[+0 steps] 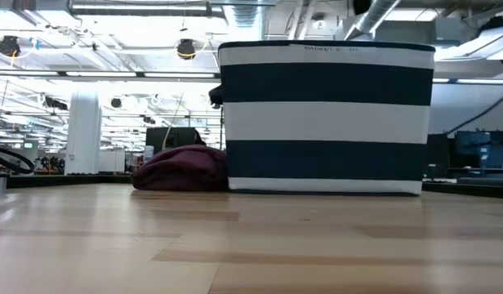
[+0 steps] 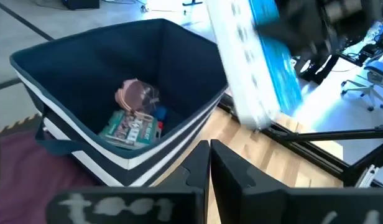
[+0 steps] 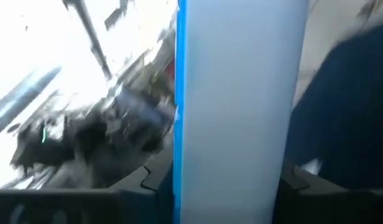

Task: Pick & place medical supplies in basket/bin
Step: Put the white and blue medicine organizer into the blue organizer

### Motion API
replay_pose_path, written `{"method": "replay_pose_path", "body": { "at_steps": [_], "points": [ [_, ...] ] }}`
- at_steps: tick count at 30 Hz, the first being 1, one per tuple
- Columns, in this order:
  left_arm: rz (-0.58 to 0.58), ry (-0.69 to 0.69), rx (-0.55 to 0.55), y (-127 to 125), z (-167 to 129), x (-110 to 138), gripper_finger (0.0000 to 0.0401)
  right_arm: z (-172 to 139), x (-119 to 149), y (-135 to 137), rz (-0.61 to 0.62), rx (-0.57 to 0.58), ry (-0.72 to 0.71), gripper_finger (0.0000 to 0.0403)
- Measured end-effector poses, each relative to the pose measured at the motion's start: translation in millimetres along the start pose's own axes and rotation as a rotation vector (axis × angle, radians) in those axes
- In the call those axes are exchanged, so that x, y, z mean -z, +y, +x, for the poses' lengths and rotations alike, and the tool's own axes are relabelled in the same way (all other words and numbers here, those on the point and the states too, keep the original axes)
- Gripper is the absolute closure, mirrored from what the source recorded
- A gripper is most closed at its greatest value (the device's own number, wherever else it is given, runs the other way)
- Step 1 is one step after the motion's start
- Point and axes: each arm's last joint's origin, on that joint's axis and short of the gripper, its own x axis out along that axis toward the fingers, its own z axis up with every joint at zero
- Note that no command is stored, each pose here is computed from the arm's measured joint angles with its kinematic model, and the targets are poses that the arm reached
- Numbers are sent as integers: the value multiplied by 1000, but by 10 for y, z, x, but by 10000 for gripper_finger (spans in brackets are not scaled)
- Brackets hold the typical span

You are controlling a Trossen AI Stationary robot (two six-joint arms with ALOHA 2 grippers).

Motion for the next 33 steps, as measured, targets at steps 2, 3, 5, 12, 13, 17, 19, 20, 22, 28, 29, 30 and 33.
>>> {"method": "replay_pose_path", "body": {
  "at_steps": [2, 3, 5, 12, 13, 17, 19, 20, 22, 28, 29, 30, 33],
  "points": [
    [2, -4, -2, 6, -9, -6, 401, -62, -291, -100, -25, 35, -54, 261],
    [4, -3, -1, 5, -10, -4, 401, -89, -414, -163, -26, 57, -72, 268],
    [12, 1, -4, 1, 0, 4, 401, -136, -620, -291, -24, 98, -95, 272],
    [40, 9, -57, -37, 149, 59, 401, -101, -870, -845, 18, 308, 71, 243],
    [40, 11, -63, -41, 176, 66, 401, -65, -860, -934, 34, 330, 135, 239],
    [37, 11, -82, -38, 243, 72, 401, 147, -774, -1253, 26, 400, 342, 248],
    [38, 15, -89, -31, 259, 76, 401, 273, -746, -1389, 24, 441, 358, 262],
    [33, 15, -90, -28, 262, 73, 401, 349, -740, -1456, 24, 452, 352, 268],
    [20, 11, -91, -27, 262, 70, 401, 493, -722, -1603, 37, 457, 364, 271],
    [7, 10, -94, -27, 263, 72, 401, 889, -492, -2013, 137, 396, 510, 228],
    [4, 10, -94, -27, 263, 72, 401, 937, -438, -2071, 157, 392, 536, 217],
    [2, 9, -95, -27, 263, 72, 401, 985, -391, -2123, 168, 380, 557, 208],
    [-6, 8, -97, -26, 263, 72, 401, 1104, -296, -2237, 187, 331, 589, 189]
  ]
}}
